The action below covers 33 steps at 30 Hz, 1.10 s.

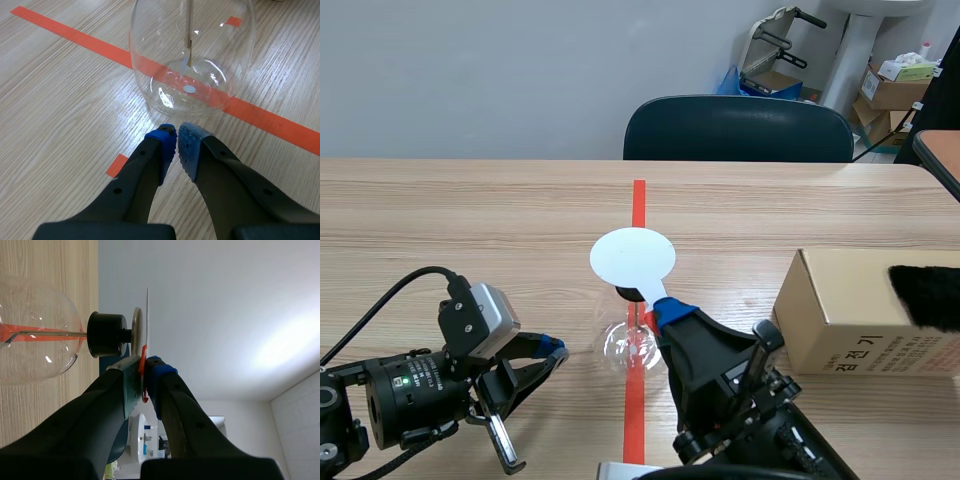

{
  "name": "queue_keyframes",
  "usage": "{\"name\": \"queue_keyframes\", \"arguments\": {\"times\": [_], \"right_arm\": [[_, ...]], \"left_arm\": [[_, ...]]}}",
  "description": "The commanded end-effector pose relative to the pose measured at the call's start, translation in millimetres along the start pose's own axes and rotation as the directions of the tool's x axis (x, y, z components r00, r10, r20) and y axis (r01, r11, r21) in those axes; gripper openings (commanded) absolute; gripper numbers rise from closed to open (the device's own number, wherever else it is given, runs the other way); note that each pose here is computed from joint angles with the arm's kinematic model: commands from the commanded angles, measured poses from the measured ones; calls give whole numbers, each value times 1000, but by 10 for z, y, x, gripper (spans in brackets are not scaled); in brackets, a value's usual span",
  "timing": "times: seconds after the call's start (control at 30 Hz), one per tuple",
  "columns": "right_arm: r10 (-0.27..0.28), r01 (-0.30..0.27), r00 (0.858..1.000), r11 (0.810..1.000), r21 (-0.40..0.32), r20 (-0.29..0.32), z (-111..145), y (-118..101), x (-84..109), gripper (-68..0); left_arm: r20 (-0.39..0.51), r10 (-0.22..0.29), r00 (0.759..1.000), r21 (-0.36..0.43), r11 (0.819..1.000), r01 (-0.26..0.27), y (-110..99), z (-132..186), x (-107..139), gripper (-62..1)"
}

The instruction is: Do the electroscope experiment

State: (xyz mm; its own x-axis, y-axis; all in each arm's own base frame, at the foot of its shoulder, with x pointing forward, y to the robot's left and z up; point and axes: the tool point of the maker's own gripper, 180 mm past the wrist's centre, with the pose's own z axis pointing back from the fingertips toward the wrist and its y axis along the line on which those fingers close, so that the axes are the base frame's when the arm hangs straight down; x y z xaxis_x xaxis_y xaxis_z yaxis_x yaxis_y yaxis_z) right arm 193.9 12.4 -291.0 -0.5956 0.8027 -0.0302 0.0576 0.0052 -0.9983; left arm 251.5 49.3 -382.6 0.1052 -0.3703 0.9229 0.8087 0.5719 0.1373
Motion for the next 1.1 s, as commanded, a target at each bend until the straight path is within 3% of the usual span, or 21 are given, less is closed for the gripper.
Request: {"name": "queue_keyframes", "arguments": {"times": [0.0,0.4,0.67,0.83,1.07], "right_arm": [[12,-12,1000,999,-31,2,-24,-92,-26,-669],[12,-12,1000,999,-31,-3,-24,-92,-35,-669],[9,-12,995,999,-31,-100,-15,-94,-210,-669],[5,-12,976,999,-31,-216,18,-95,-418,-669],[0,-12,931,999,-31,-365,100,-96,-686,-669]], "left_arm": [[30,6,1000,-2,1000,-6,-18,-18,86,-543],[30,6,1000,-2,1000,-6,-18,-18,86,-543],[30,6,1000,-2,1000,-5,-16,-18,87,-543],[30,6,1000,-2,1000,-5,-16,-18,87,-543],[30,6,1000,-2,1000,-5,-16,-18,87,-543]]}}
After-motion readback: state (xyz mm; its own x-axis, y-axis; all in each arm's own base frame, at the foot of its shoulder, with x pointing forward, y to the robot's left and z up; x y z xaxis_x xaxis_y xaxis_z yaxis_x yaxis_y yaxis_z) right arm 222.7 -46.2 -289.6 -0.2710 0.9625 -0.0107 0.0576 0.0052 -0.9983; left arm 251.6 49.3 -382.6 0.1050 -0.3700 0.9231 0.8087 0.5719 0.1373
